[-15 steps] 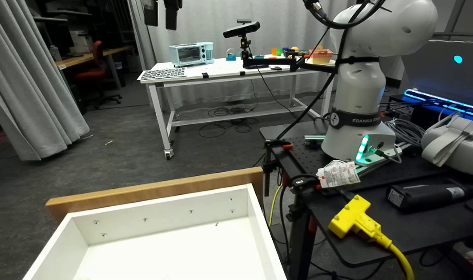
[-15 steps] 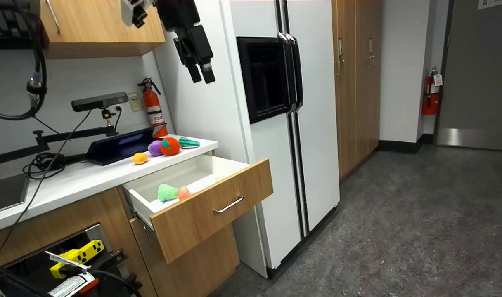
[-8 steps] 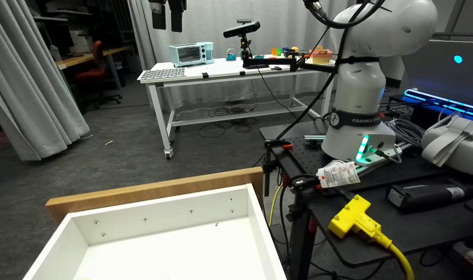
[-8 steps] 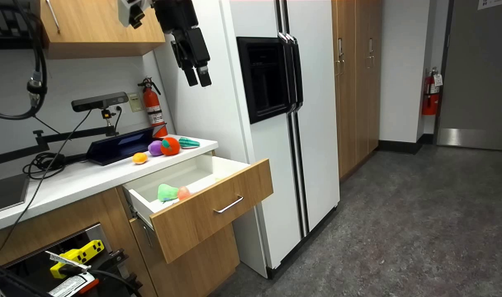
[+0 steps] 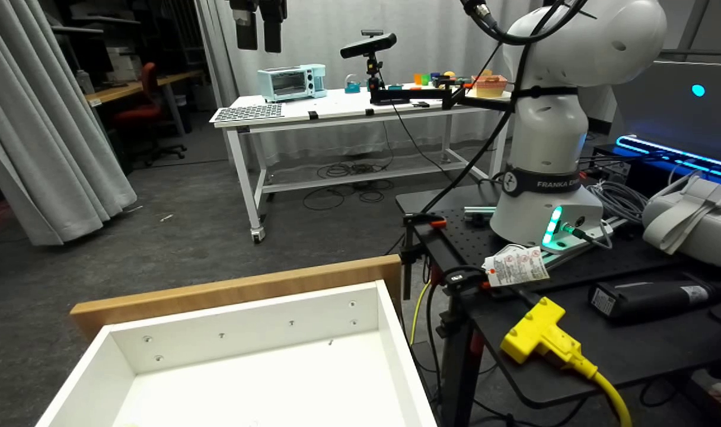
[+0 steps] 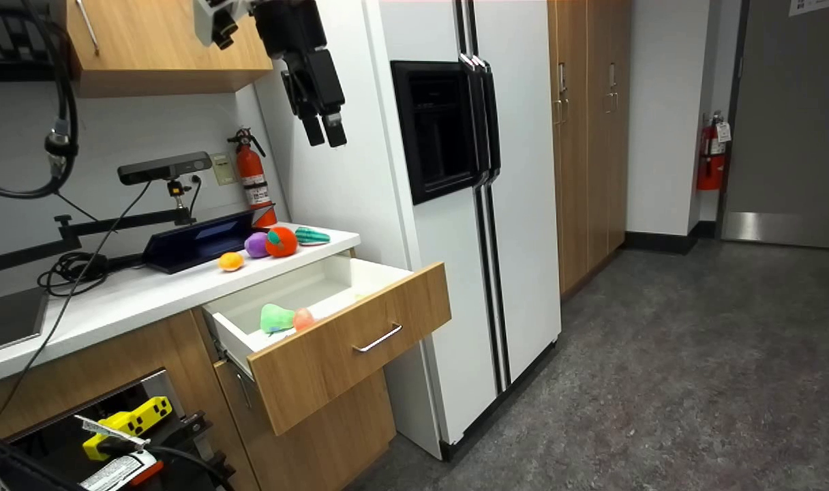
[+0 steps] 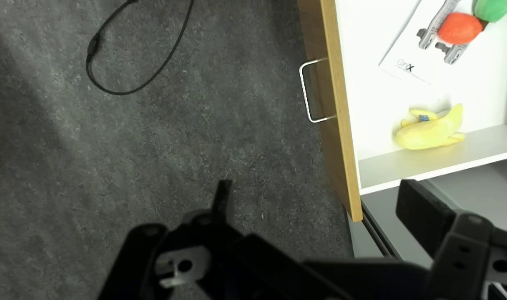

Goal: Close the open drawer on the right

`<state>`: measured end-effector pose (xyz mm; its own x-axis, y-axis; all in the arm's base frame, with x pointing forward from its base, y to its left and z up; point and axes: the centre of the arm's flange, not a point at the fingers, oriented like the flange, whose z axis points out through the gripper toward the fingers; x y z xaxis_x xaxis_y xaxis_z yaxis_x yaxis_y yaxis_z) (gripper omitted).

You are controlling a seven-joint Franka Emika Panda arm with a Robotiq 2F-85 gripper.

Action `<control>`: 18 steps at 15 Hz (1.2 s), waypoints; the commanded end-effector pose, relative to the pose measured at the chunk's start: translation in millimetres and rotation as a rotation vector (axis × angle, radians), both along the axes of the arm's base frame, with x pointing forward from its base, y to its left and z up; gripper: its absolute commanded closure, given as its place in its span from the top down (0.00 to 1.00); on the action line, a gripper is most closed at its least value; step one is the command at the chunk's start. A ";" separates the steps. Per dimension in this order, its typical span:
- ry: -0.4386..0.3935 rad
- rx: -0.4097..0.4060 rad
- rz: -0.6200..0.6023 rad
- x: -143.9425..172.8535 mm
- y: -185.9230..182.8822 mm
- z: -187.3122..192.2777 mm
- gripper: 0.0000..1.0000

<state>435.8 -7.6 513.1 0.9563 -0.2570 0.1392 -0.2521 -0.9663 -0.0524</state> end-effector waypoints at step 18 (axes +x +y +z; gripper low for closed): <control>0.141 -0.047 -0.001 6.2 27.2 -146.3 1.00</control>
<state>430.7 28.0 394.1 0.9623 -0.2721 0.0016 -0.2721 -0.9622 0.0076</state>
